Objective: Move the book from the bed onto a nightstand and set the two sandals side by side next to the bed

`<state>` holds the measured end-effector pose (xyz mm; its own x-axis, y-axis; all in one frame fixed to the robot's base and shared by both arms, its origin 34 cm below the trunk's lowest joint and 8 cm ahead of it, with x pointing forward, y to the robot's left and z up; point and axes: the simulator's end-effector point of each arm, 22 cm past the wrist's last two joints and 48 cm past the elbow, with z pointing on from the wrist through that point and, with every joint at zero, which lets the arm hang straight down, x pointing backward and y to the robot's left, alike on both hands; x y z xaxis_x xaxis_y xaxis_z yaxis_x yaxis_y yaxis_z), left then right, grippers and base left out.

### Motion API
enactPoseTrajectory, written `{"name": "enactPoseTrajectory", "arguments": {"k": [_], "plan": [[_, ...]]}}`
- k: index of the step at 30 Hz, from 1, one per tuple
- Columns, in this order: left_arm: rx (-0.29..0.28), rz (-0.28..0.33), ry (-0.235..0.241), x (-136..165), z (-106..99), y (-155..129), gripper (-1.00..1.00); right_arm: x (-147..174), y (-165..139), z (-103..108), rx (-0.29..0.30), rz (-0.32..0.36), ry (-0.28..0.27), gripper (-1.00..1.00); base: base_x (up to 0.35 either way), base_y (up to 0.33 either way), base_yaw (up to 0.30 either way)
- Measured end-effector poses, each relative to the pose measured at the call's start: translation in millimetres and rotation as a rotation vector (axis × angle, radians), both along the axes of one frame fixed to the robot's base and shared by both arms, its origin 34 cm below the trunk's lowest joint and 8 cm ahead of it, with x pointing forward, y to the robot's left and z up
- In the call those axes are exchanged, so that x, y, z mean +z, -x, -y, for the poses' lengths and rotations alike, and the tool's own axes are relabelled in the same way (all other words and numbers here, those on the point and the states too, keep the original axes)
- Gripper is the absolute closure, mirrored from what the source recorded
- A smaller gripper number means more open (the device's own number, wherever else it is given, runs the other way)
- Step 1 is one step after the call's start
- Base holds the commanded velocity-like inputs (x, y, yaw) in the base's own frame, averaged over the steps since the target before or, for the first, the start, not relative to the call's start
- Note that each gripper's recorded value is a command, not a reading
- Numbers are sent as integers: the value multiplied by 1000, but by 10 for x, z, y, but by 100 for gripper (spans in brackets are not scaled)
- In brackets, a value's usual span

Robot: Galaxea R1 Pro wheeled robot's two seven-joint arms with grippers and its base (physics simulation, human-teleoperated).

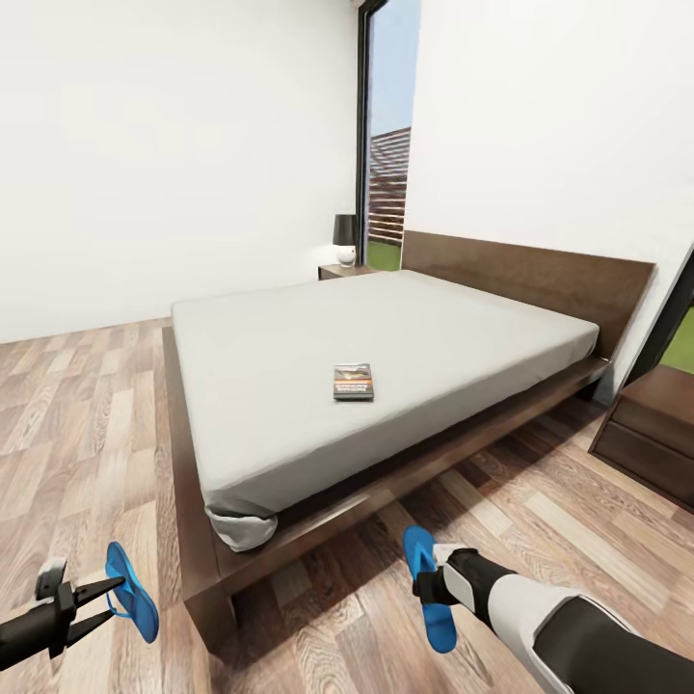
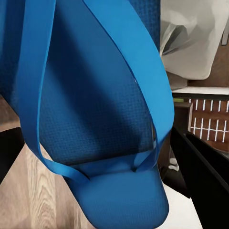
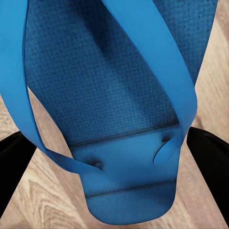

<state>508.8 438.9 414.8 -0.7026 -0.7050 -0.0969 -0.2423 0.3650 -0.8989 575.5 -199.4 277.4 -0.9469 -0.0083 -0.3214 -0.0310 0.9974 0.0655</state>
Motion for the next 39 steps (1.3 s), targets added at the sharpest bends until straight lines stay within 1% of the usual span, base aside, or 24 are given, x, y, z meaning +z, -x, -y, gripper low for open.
{"name": "enactPoseTrajectory", "arguments": {"k": [9, 15, 23, 32, 39], "plan": [[0, 0, 1, 1, 2, -1, 100, 7, -18, -9, 1, 9, 2, 100, 0, 0, 0], [0, 0, 2, -1, 10, -2, 100, 30, -83, -5, -1, 41, 3, 100, 0, 0, 26], [0, 0, 3, -3, 14, -2, 100, 39, -110, 2, 0, 54, 6, 100, 0, 0, 196], [-6, 0, 16, -27, 103, -12, 100, 36, -102, -4, 2, 51, 7, 100, 0, 0, 203], [-6, 1, 18, -28, 112, -16, 100, 37, -102, -6, 2, 51, 6, 100, 0, 0, 39]]}}
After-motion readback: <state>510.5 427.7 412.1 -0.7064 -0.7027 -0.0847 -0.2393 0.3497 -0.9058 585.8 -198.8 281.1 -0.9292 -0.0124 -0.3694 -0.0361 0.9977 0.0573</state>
